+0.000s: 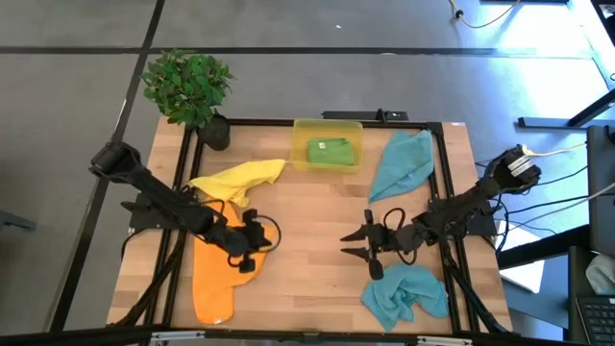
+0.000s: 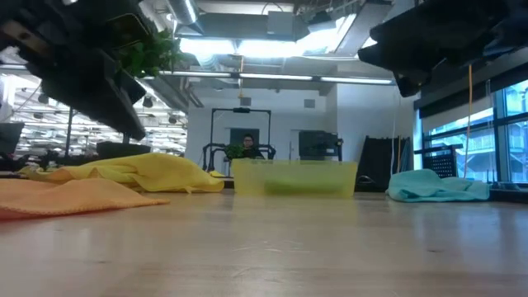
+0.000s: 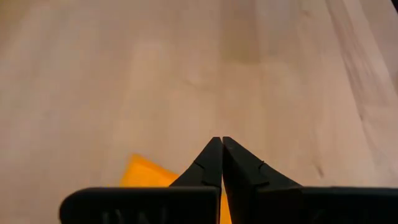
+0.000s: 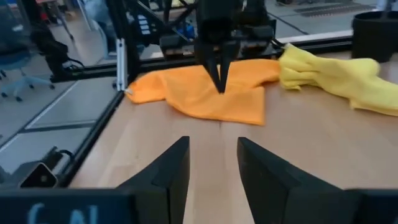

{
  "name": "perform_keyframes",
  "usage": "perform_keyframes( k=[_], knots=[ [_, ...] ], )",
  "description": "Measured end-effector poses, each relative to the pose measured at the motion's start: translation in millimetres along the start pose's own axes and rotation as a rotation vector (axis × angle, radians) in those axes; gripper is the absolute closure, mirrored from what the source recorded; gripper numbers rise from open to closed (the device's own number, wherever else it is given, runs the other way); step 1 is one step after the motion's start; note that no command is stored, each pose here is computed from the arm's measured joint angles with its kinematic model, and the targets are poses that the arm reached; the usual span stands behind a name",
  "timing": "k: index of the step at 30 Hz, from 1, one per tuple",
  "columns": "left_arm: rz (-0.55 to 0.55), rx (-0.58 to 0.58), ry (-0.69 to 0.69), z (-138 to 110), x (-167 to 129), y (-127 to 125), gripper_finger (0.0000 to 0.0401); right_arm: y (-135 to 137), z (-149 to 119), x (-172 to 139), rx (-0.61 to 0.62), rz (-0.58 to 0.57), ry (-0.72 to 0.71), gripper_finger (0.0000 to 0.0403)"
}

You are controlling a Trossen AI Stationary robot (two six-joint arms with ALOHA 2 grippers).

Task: Fold microfiber towels
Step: Fold the orange microfiber cloth

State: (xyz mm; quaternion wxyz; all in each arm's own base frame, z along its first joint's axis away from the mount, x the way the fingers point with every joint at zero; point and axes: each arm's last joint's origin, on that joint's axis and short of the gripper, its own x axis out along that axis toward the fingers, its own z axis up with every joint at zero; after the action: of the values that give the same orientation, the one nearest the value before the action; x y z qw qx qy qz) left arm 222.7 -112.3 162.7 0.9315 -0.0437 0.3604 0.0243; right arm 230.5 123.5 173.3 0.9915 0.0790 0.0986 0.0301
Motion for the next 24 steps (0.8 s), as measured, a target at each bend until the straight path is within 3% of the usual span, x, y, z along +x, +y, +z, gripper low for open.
perform_keyframes(
  k=[6, 11, 17, 21, 24],
  knots=[
    [0.006, 0.069, 0.047, 12, 8, -12, 0.0397, 11, 4, 7, -0.002, 0.024, -0.016, 0.0267],
    [-0.014, 0.210, 0.119, 21, 16, -10, 0.0356, 17, 12, 10, -0.054, 0.041, -0.037, 0.0267],
    [0.075, 0.189, 0.329, 21, 15, 15, 0.0276, 20, 17, 12, -0.118, 0.041, -0.046, 0.0267],
    [0.121, 0.145, 0.365, 20, 20, 35, 0.0238, 20, 17, 12, -0.166, 0.039, -0.047, 0.0267],
    [0.076, 0.110, 0.395, 23, 24, 51, 0.0226, 19, 17, 12, -0.173, 0.034, -0.047, 0.0267]
  ],
)
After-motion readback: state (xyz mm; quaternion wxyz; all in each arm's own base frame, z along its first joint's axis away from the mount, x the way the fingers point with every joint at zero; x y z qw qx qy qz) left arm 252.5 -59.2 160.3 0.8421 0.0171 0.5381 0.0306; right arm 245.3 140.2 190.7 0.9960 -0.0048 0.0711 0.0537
